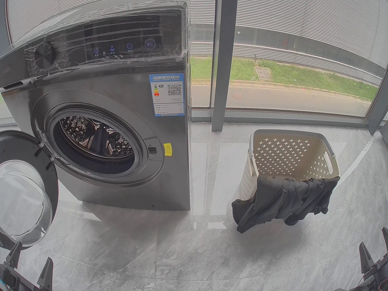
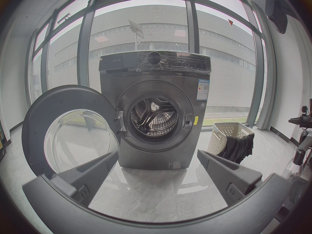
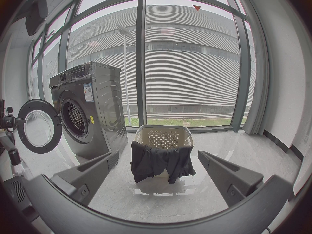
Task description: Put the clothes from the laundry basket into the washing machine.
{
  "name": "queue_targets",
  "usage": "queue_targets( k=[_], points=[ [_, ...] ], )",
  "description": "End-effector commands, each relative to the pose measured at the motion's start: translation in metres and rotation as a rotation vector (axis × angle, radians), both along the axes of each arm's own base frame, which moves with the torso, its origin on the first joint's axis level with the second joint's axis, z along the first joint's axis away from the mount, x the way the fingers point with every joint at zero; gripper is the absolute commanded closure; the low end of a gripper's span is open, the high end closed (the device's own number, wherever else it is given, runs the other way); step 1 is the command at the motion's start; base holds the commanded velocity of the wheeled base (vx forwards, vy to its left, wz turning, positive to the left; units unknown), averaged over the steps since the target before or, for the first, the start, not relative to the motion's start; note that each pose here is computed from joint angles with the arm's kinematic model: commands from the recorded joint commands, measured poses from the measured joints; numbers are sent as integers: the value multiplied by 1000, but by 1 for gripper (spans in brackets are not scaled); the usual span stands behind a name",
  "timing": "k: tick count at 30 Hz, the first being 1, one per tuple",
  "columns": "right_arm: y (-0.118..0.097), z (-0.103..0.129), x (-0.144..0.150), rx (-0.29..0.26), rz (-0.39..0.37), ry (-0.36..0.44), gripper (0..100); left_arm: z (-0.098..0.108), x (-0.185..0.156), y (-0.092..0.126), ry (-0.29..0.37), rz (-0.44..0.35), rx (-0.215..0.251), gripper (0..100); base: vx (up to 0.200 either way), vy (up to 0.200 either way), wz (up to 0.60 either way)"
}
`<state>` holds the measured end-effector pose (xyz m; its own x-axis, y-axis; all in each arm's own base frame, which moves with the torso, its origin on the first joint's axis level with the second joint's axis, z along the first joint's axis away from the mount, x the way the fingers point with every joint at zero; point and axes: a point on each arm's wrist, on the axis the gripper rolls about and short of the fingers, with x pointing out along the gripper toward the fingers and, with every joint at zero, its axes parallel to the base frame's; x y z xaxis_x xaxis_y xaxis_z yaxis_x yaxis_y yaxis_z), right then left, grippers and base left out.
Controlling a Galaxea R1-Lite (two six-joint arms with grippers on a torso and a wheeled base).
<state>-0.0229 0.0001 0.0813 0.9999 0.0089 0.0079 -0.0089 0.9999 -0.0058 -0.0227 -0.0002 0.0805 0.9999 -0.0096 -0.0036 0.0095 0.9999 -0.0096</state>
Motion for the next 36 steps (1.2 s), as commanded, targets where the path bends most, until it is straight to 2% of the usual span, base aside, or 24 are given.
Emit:
queue_targets(
  k=[1,29,36],
  points=[
    [0,-5,0,0,0,2,0,-5,0,0,-1,0,0,0,0,-200,0],
    [0,-5,0,0,2,2,0,-5,0,0,-1,-3,-3,0,0,-200,0],
    [0,-5,0,-2,2,3,0,-5,0,0,0,-4,-4,0,0,0,0]
  ],
)
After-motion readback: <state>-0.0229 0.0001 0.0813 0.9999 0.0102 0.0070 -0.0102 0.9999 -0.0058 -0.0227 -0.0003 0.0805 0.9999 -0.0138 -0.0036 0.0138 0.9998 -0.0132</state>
